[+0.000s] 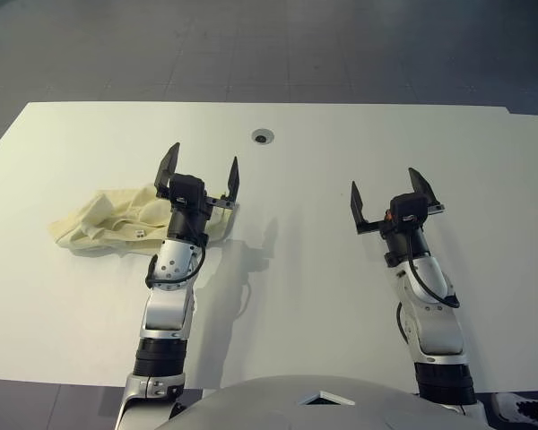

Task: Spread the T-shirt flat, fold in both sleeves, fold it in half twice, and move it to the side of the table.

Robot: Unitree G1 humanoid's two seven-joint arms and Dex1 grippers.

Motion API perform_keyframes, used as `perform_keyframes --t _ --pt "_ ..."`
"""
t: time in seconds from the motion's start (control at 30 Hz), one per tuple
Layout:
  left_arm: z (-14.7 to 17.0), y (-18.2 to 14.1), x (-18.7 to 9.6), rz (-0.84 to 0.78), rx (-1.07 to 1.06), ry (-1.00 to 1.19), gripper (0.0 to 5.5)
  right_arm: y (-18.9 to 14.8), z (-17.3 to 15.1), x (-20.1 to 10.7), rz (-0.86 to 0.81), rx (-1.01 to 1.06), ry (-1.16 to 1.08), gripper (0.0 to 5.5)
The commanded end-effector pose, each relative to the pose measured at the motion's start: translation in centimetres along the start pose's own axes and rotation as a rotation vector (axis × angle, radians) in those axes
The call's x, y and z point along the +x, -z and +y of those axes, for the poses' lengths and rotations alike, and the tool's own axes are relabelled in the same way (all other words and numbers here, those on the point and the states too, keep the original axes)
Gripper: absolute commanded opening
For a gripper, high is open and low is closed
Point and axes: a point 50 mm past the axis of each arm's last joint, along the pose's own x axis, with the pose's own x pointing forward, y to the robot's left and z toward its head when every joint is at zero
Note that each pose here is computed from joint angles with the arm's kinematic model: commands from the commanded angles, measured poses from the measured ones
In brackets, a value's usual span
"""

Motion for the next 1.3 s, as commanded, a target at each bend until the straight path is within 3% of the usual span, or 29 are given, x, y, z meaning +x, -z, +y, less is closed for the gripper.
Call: perform_keyframes --t 0.03,0.47,0.67,0.87,1.13,1.3 --pt "0.4 -0.1 0.0 -0.002 0.012 -0.016 5.4 0.1 -0.1 0.1 0.004 -0.011 -0.004 5.37" --pt "1.6 -0.4 0.3 -0.02 0.013 -0.078 5.4 -0.1 0.0 -0.1 0.0 -0.008 -0.001 5.37" --pt "9.3 -1.1 1.1 -0.009 0.244 -0.251 5.4 -0.4 0.2 -0.4 -0.004 -0.001 -0.001 5.37" --pt "17.6 -1.1 1.4 0.095 0.732 -0.349 5.4 -0.8 0.4 -1.2 -0.005 0.011 0.006 5.37" --pt "22.7 2.1 -0.7 0.318 0.861 -0.328 5.4 -1.3 0.5 -1.6 -0.004 0.017 0.008 5.37" --pt "23.1 3.9 -1.3 0.454 0.989 -0.189 5.4 -1.5 0.5 -1.7 -0.006 0.021 0.013 5.37"
